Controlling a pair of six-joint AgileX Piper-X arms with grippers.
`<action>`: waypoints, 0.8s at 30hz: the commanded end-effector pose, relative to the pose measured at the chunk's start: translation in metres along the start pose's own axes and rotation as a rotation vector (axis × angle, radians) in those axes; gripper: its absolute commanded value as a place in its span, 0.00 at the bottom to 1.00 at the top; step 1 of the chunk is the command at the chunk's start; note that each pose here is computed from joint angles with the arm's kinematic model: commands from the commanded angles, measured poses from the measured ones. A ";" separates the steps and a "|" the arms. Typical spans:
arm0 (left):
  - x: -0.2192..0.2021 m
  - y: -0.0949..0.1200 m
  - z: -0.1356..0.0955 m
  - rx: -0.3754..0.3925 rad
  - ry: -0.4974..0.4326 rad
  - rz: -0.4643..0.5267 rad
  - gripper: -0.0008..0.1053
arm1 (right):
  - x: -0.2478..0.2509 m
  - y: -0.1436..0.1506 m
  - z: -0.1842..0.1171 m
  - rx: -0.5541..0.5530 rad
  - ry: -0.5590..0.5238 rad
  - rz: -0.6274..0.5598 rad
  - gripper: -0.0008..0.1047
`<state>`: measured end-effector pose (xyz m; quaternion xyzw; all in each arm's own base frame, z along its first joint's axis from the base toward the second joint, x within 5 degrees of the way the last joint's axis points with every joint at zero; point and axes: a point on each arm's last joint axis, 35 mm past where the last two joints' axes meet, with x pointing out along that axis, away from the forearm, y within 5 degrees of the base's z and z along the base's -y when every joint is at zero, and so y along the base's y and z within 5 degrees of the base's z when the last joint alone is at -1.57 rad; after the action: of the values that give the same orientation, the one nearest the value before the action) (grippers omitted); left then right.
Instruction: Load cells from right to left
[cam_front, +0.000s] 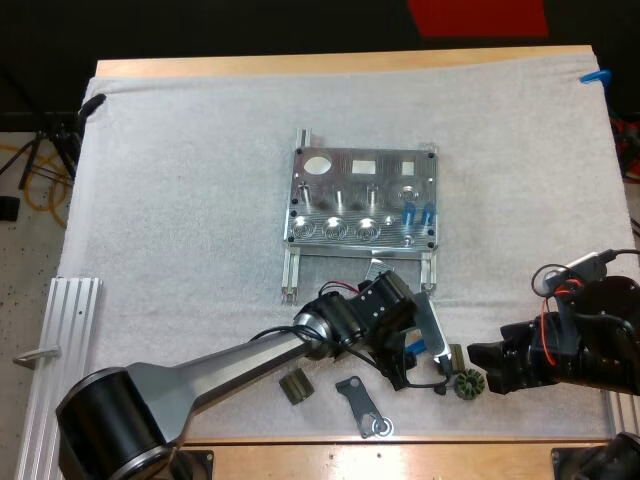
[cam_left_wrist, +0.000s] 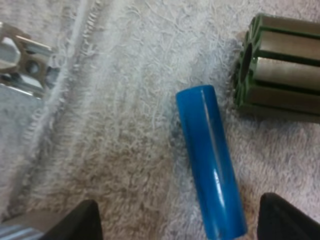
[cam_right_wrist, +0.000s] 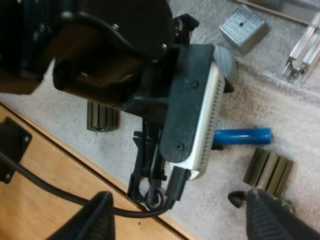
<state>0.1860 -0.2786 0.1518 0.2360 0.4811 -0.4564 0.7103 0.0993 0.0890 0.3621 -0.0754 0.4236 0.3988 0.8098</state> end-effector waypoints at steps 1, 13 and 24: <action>0.002 0.000 0.001 -0.011 0.001 0.007 0.61 | -0.004 0.001 0.001 0.002 -0.012 0.009 0.54; 0.005 0.001 0.001 -0.005 0.004 0.006 0.61 | -0.004 0.001 0.001 0.001 -0.014 0.009 0.54; 0.016 0.001 -0.004 -0.011 0.041 -0.015 0.61 | -0.004 0.001 0.001 0.001 -0.014 0.009 0.54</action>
<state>0.1874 -0.2821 0.1376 0.2364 0.4941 -0.4614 0.6979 0.0993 0.0890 0.3621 -0.0751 0.4238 0.3986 0.8099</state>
